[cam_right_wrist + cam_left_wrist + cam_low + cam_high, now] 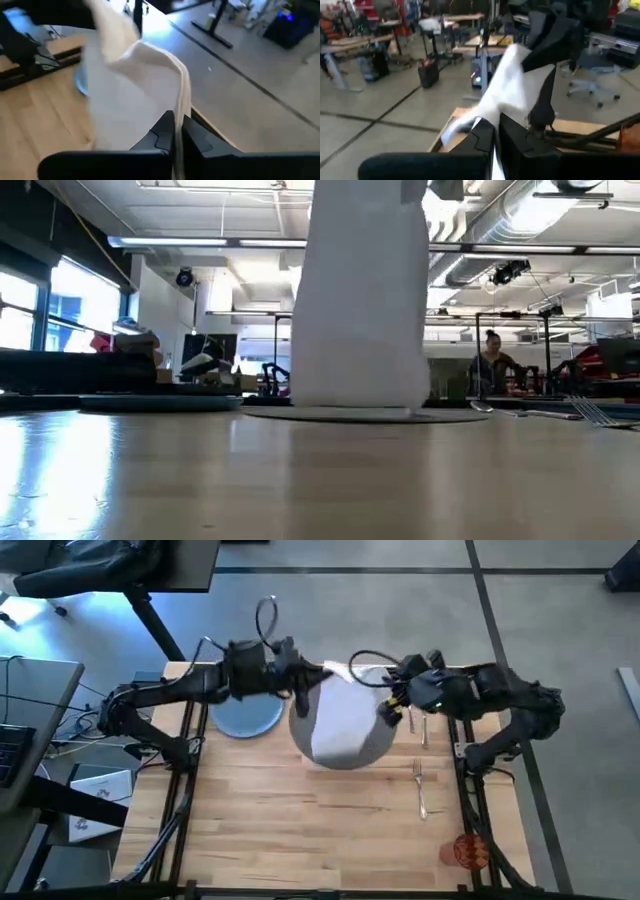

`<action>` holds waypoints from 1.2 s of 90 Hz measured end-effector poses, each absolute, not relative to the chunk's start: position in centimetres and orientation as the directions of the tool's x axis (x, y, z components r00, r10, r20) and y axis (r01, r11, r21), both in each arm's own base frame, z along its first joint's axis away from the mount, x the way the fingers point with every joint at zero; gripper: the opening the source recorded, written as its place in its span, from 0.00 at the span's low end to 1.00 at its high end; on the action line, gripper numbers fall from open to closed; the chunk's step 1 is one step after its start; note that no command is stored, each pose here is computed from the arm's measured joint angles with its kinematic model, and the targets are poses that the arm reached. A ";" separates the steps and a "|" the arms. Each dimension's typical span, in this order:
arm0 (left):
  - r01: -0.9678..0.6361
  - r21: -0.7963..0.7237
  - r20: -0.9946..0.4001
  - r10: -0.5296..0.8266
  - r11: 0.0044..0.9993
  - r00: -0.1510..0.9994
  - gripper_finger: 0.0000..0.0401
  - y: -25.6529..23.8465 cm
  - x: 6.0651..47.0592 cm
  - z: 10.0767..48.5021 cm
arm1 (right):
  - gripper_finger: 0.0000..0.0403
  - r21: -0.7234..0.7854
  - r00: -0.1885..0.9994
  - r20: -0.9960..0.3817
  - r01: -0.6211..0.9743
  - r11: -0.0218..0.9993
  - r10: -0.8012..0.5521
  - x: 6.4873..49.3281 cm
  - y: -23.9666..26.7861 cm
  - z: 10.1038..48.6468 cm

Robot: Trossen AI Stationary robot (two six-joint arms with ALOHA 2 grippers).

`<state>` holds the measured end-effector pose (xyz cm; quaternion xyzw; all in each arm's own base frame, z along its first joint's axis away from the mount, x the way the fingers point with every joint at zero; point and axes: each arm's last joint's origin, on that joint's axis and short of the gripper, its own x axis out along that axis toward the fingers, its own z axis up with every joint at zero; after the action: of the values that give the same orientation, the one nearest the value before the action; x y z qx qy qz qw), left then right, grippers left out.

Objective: Set table place
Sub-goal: Fold the white table napkin

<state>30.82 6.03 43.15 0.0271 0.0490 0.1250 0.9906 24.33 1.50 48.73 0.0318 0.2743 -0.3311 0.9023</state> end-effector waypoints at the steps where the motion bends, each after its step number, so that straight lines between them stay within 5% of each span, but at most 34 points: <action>1: -0.241 0.068 -0.091 0.247 0.968 0.965 0.00 6.0 30.8 43.1 | 0.00 -0.123 0.634 -0.517 0.610 0.783 -0.575 24.3 1.6 48.8; 14: -0.185 0.001 -0.185 0.182 0.983 0.966 0.00 4.9 31.0 42.1 | 0.00 -0.033 0.637 -0.624 0.557 0.830 -0.453 23.8 2.9 47.9; 32: -0.095 -0.098 -0.459 0.040 0.991 0.887 0.00 -0.3 31.7 36.2 | 0.00 0.010 0.517 -0.800 0.518 0.855 -0.304 24.9 8.0 41.2; 54: -0.067 -0.237 -0.596 -0.090 0.969 0.798 0.00 -9.4 29.6 28.8 | 0.00 0.340 0.597 -0.802 0.463 0.819 -0.005 25.8 16.3 32.3; 67: -0.066 -0.331 -0.566 -0.143 0.941 0.812 0.00 -13.8 27.9 25.9 | 0.00 0.497 0.635 -0.763 0.455 0.739 0.122 25.0 20.1 29.0; 108: -0.065 -0.528 -0.466 -0.225 0.847 0.855 0.00 -21.7 27.0 20.7 | 0.00 0.485 0.481 -0.835 0.415 0.770 0.267 28.6 26.3 24.3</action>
<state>27.01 -21.72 20.71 -0.2734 0.2653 -0.0434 0.9236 28.59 26.32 24.28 0.3356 0.5074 -0.0466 0.7923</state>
